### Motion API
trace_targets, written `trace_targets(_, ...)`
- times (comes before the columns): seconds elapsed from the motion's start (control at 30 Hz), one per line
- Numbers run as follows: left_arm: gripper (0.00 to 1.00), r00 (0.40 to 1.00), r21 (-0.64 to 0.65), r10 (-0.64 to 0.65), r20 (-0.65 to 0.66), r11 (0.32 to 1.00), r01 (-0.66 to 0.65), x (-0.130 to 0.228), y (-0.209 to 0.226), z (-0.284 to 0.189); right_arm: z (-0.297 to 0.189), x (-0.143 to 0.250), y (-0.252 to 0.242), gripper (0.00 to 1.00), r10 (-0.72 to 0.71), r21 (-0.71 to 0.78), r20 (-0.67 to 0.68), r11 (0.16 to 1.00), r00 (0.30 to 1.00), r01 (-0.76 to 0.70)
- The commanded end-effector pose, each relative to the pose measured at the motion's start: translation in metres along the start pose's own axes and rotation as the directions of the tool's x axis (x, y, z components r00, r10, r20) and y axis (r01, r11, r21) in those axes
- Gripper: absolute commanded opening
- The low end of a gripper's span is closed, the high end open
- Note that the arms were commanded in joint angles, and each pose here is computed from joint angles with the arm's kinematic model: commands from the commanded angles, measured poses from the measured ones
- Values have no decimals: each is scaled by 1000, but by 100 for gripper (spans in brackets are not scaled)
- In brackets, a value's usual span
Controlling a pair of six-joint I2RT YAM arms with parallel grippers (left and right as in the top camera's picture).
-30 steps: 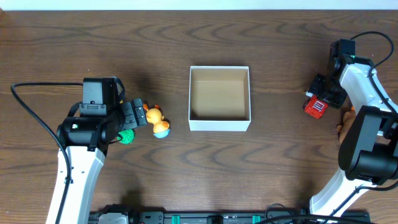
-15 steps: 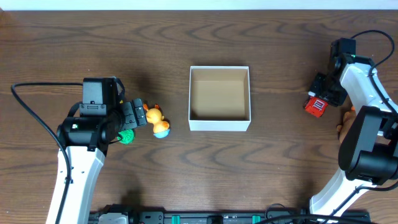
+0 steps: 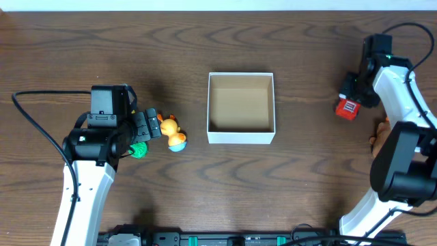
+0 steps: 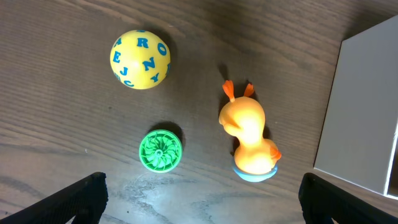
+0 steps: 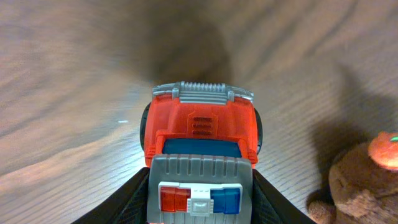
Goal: Pack container
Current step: 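Lift the red truck and carry it over the white box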
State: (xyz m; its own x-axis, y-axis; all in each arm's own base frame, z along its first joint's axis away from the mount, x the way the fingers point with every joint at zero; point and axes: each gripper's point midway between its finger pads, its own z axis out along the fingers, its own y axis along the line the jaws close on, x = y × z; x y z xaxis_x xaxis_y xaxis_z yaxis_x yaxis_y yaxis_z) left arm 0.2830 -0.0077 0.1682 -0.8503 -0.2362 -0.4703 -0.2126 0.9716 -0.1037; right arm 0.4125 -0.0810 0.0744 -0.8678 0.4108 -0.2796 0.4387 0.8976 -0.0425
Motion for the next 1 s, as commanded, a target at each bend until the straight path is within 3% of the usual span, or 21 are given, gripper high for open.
trace_targets(0.0,98,1000,1,-14,15,1000,14,-6,0,-4,-73,-28,33,2,-87,-71,195,992,977,103)
trace_targets(0.3,98,1000,1,-14,16,1000,14,-6,0,-4,-183,-1,135,1,-234,-205,459,910,857,359)
trace_targets(0.43,98,1000,1,-14,16,1000,14,-6,0,-4,-206,33,184,1,-237,-291,482,865,843,409)
trace_targets(0.67,98,1000,1,-14,16,1000,14,-6,0,-4,-188,88,235,1,-246,-365,369,848,896,383)
trace_targets(0.97,98,1000,1,-14,16,1000,14,-6,0,-4,-101,120,248,1,-305,-274,162,900,939,340)
